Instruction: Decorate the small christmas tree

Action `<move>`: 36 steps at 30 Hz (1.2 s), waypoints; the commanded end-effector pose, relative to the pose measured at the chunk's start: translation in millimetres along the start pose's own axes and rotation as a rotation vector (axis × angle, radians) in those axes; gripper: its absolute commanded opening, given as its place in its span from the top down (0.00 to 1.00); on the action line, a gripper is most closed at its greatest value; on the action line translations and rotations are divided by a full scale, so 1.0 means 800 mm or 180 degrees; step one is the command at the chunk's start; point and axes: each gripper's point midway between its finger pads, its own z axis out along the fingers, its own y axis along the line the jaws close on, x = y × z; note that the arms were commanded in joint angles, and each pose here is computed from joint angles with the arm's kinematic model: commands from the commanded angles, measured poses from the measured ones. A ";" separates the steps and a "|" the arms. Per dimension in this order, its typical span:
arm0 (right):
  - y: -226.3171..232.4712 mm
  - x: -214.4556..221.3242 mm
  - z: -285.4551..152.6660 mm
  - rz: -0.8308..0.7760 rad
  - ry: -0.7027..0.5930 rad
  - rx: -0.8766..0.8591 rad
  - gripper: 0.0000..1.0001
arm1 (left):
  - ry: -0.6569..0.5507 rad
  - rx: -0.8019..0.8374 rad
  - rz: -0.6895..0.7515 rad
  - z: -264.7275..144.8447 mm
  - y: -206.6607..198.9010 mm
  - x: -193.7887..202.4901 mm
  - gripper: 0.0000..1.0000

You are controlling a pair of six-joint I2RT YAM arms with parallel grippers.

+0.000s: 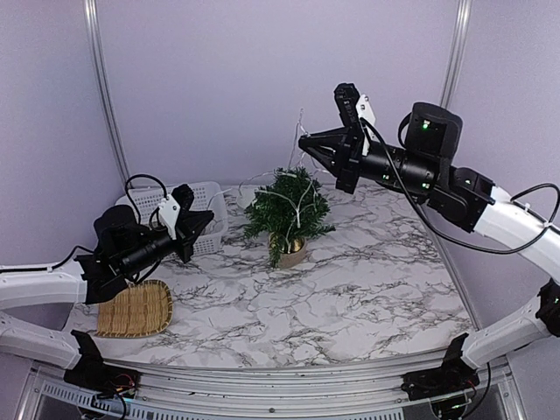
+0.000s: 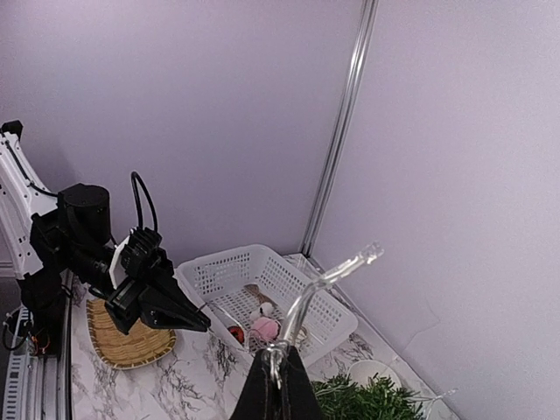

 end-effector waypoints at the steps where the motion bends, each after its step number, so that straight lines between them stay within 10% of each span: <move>1: -0.019 -0.012 -0.005 0.0052 -0.0144 0.0225 1.00 | 0.0219 -0.0210 0.0218 -0.017 0.022 -0.014 1.00; 21: -0.125 0.105 -0.051 0.0748 0.0284 0.1273 1.00 | 0.0430 0.0134 0.0528 0.040 0.024 -0.080 1.00; 36: -0.236 0.149 -0.041 0.1003 0.0170 0.1565 1.00 | 0.0503 -0.0644 0.0244 0.105 0.109 -0.088 1.00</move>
